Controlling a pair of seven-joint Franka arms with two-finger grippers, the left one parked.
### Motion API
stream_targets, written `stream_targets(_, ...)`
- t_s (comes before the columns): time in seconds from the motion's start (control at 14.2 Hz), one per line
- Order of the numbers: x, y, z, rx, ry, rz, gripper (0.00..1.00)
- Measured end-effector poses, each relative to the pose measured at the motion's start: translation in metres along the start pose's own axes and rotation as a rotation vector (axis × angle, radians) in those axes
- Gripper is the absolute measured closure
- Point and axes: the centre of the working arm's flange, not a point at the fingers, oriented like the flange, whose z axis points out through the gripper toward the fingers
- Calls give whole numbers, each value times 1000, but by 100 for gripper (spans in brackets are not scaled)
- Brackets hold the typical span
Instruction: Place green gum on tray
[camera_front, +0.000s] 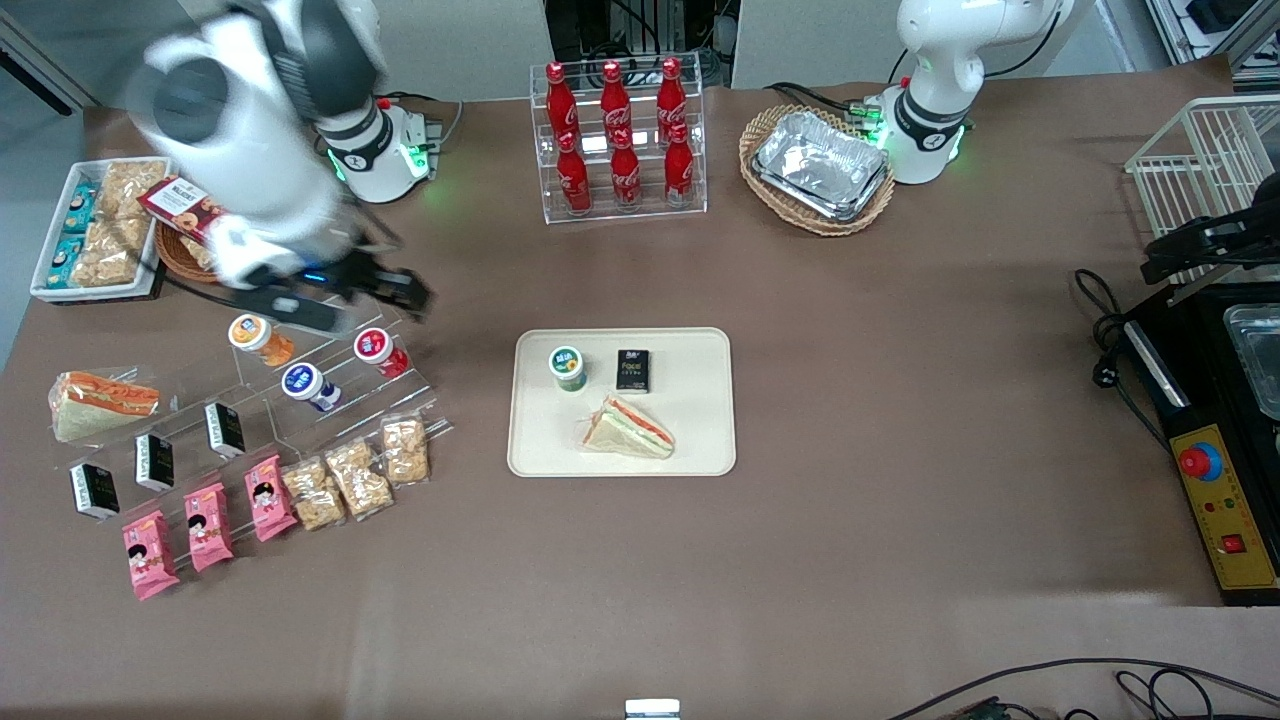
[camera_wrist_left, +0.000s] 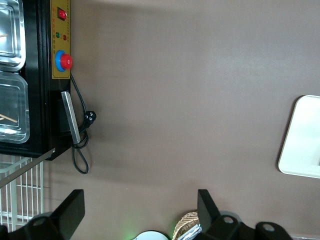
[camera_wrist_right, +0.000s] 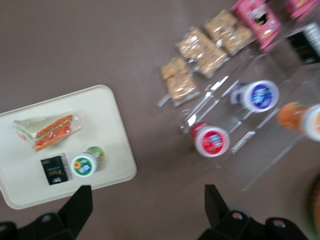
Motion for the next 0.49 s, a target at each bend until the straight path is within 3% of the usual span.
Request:
stream_targets(0.21, 35, 90, -42, 35, 13, -55, 0)
stream_targets(0.49, 76, 188, -66, 20, 46, -163, 0)
